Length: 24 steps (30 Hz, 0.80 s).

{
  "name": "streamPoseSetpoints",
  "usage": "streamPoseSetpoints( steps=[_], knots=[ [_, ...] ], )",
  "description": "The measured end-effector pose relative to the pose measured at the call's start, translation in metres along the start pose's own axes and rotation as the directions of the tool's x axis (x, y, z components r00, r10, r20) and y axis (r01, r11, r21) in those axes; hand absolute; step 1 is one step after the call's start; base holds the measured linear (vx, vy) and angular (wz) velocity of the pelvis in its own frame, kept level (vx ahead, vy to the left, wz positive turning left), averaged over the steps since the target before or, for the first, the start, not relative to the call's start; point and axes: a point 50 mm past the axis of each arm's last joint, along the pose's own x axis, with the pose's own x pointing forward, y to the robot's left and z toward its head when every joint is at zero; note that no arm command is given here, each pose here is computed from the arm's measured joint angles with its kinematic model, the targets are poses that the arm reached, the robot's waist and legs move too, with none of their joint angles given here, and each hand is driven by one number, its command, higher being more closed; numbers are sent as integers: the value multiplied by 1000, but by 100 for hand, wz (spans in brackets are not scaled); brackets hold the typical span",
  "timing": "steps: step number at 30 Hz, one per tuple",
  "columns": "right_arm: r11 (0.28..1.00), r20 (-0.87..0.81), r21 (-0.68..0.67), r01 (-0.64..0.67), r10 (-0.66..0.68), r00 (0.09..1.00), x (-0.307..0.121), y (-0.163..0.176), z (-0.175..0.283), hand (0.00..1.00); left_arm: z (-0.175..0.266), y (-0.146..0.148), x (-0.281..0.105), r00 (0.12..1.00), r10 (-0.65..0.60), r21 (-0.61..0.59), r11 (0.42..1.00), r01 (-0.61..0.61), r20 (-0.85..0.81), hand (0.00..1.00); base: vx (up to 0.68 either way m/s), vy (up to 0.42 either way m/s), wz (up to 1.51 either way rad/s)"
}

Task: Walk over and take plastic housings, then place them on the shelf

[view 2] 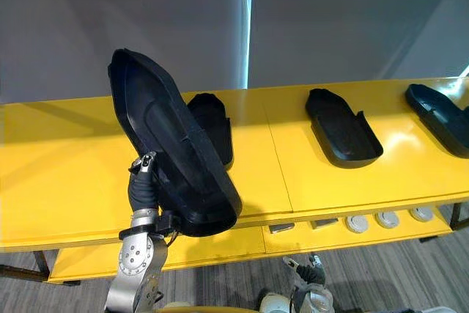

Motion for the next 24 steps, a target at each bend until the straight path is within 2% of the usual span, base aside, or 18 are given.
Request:
streamPoseSetpoints(
  steps=[6, 12, 19, 24],
  knots=[
    [1000, -73, 5, 3, -3, 997, -12, 2, -26, 0, 1, 11, 0, 999, 40, 13, 999, -40, 0, 100, -27, 24, 36],
    [1000, -86, -30, 9, -12, 996, -6, -1, -24, 0, 8, 7, 4, 999, 19, 4, 1000, -19, 39, 100, -40, 129, 62],
    [995, -142, -91, 45, -58, 988, -1, -20, -31, 0, -6, 3, 5, 1000, -6, 17, 1000, 7, -20, 100, 37, 440, -14],
    [991, -148, -133, -8, -12, 989, 2, -3, -29, 0, -8, 4, 18, 999, -43, 78, 996, 44, -11, 100, 95, 560, -32]
  ],
)
